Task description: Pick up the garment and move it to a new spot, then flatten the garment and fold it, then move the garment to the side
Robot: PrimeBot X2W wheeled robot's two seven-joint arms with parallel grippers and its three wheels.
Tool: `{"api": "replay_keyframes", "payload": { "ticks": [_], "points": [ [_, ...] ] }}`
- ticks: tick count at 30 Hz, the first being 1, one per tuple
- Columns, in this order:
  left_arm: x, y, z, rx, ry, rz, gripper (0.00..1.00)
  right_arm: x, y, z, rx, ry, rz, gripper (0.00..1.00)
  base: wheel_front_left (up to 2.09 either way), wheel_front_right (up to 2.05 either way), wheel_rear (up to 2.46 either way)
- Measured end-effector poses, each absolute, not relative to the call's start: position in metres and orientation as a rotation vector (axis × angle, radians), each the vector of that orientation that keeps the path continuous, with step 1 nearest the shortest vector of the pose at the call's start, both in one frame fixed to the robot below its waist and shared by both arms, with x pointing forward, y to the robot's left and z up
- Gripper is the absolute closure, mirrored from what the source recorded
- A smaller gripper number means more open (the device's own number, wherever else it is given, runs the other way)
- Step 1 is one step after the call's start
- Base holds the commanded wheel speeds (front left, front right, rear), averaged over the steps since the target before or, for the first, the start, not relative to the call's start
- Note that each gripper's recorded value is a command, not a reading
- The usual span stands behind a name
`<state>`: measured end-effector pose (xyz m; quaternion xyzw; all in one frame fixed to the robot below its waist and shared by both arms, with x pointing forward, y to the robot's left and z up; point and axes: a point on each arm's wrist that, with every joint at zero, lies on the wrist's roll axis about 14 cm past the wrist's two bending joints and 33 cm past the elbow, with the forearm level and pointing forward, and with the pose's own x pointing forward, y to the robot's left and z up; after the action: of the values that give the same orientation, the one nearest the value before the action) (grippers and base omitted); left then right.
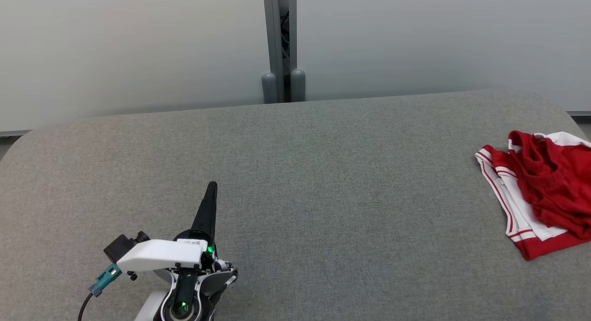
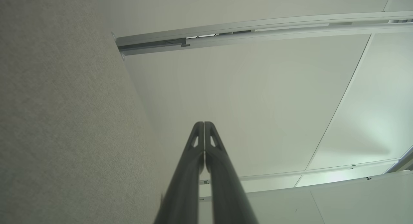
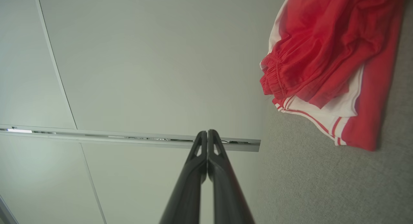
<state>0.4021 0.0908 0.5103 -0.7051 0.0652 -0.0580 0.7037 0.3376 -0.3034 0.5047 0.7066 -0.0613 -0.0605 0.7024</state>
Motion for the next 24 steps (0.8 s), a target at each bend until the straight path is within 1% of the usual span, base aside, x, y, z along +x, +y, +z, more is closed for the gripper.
{"api": "replay_keyframes", "payload": {
  "ticks": [24],
  "points": [
    [0.4021, 0.0908, 0.5103, -1.568, 0.145, -0.129, 1.00, 0.3374, -0.3035, 0.5043, 1.571, -0.136, -0.137, 1.00, 0.00, 0.00, 0.00]
  ]
}}
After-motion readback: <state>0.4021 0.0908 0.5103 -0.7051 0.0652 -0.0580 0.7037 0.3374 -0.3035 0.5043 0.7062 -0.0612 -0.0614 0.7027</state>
